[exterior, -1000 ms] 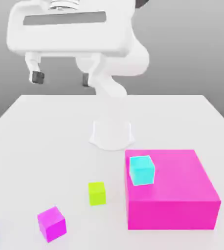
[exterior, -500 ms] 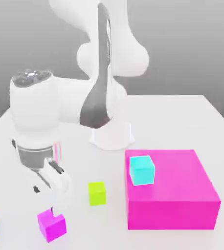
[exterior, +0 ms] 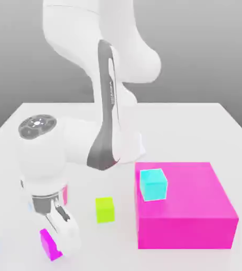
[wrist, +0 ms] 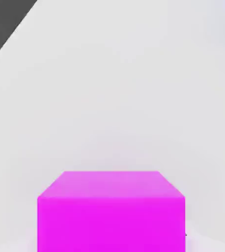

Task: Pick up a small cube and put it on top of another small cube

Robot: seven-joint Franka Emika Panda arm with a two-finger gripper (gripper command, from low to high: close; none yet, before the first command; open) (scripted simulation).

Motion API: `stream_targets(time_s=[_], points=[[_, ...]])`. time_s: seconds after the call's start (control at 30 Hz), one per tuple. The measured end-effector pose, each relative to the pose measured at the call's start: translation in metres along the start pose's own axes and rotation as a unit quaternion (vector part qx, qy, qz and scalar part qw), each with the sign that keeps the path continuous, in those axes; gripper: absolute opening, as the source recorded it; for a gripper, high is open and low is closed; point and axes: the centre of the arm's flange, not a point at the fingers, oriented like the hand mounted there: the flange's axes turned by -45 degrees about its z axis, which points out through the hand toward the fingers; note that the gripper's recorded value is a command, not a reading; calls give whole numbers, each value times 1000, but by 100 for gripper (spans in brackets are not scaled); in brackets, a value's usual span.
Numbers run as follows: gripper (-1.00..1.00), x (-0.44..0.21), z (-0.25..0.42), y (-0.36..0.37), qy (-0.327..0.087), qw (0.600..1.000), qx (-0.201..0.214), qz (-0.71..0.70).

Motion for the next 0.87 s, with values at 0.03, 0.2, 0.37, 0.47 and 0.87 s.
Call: stream_targets(time_s=[0.03,0.2,0.37,0.47,0.87], points=[[-100,-1,-12,0,0,1000,0,0],[-100,-55,-44,-5,-4,1000,5,-21],[-100,-110,-62,7,-4,999,5,-36],[-100,-141,-67,19,-2,999,2,-43],[100,-152,-7,26,1,999,-1,-44]])
